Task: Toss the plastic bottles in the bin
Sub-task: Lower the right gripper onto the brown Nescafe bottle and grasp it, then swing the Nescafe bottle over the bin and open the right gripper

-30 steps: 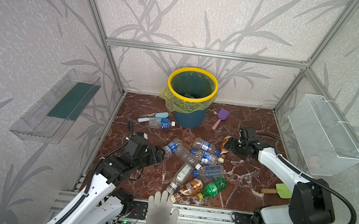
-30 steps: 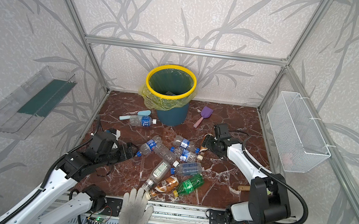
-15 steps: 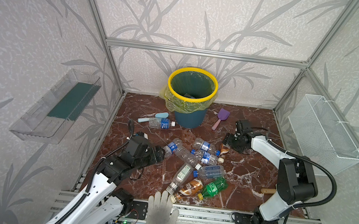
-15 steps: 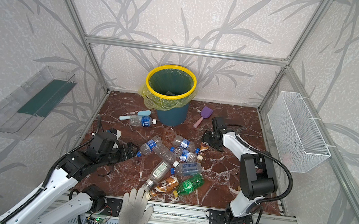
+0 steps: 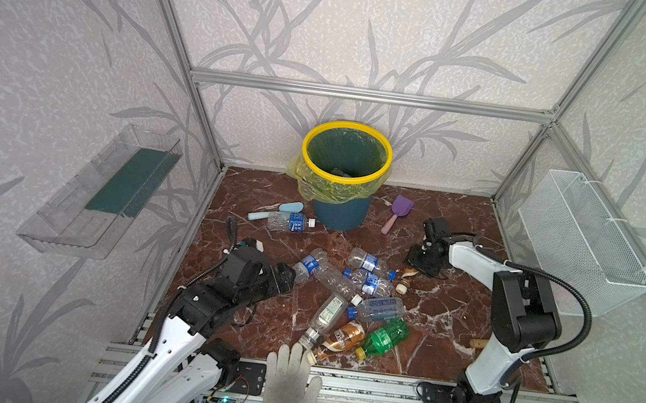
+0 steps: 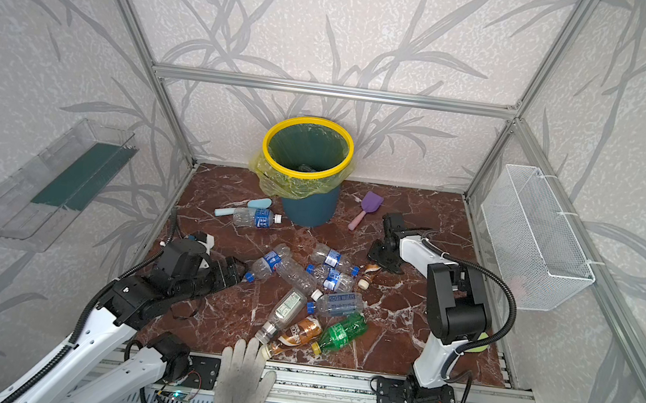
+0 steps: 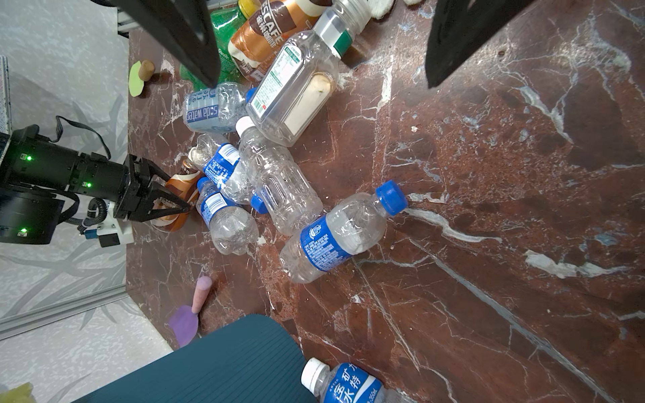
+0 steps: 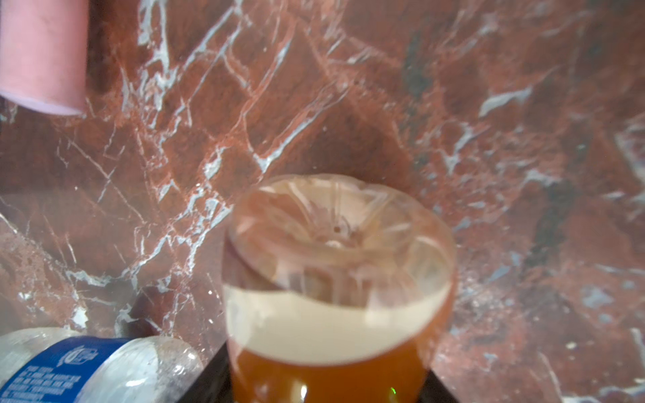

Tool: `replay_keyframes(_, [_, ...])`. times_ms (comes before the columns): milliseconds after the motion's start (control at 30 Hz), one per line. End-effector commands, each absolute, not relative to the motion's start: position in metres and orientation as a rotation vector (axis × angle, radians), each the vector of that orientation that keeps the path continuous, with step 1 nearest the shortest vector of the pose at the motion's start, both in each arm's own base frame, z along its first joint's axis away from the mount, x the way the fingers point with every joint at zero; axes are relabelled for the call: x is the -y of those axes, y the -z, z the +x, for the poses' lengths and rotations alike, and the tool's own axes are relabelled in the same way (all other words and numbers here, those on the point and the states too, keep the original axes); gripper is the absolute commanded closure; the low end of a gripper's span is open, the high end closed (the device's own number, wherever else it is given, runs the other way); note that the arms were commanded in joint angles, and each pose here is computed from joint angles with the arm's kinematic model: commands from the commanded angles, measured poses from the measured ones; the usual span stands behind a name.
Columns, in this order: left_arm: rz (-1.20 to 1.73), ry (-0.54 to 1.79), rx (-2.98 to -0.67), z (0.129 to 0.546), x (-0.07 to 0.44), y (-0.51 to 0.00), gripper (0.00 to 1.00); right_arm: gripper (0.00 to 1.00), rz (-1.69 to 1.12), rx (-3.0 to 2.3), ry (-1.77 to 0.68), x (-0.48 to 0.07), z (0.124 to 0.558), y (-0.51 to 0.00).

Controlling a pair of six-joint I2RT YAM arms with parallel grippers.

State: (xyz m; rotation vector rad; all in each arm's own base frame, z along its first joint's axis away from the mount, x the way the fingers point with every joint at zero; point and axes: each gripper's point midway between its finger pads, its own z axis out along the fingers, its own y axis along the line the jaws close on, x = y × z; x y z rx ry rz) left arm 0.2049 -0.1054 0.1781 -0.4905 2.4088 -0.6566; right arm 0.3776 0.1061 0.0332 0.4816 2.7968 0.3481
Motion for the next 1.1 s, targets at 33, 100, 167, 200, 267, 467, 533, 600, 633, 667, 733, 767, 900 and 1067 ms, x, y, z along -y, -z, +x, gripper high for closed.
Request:
replay_keyframes(33, [-0.508,0.635,-2.413,0.206,0.103,-0.177,0.09,0.46,0.455,-2.818,-0.287,-0.093,0.365,-0.04])
replay_keyframes(100, [-0.509,0.637,-2.413,0.206,0.103,-0.177,0.09,0.47,0.437,-2.825,-0.275,-0.091,0.357,-0.042])
replay_keyframes(167, [-0.509,0.636,-2.413,0.206,0.103,-0.176,0.09,0.47,0.424,-2.84,-0.261,-0.088,0.347,-0.043])
replay_keyframes(200, [-0.508,0.638,-2.413,0.207,0.103,-0.177,0.09,0.47,0.419,-2.845,-0.26,-0.087,0.341,-0.044])
replay_keyframes(267, [-0.509,0.637,-2.415,0.206,0.103,-0.176,0.09,0.47,0.414,-2.872,-0.257,-0.085,0.327,-0.04])
replay_keyframes(467, [-0.514,0.629,-2.423,0.206,0.102,-0.172,0.09,0.47,0.408,-2.932,-0.25,-0.079,0.281,-0.035])
replay_keyframes(533, [-0.513,0.632,-2.426,0.205,0.103,-0.171,0.09,0.47,0.404,-2.939,-0.254,-0.078,0.269,-0.036])
replay_keyframes(600, [-0.514,0.638,-2.423,0.206,0.104,-0.172,0.09,0.46,0.403,-2.945,-0.247,-0.075,0.257,-0.037])
replay_keyframes(633, [-0.513,0.638,-2.424,0.206,0.104,-0.172,0.09,0.47,0.4,-2.942,-0.248,-0.075,0.253,-0.039])
replay_keyframes(667, [-0.513,0.637,-2.426,0.206,0.104,-0.171,0.09,0.47,0.398,-2.938,-0.247,-0.074,0.249,-0.041])
replay_keyframes(733, [-0.512,0.637,-2.427,0.206,0.104,-0.171,0.09,0.47,0.389,-2.929,-0.249,-0.073,0.242,-0.047])
replay_keyframes(767, [-0.51,0.639,-2.428,0.206,0.105,-0.171,0.09,0.46,0.375,-2.915,-0.258,-0.074,0.242,-0.052])
replay_keyframes(900, [-0.507,0.641,-2.426,0.207,0.105,-0.171,0.09,0.46,0.294,-2.838,-0.311,-0.085,0.252,-0.081])
replay_keyframes(1067, [-0.492,0.647,-2.401,0.212,0.107,-0.182,0.09,0.46,0.084,-2.553,-0.419,-0.13,0.316,-0.192])
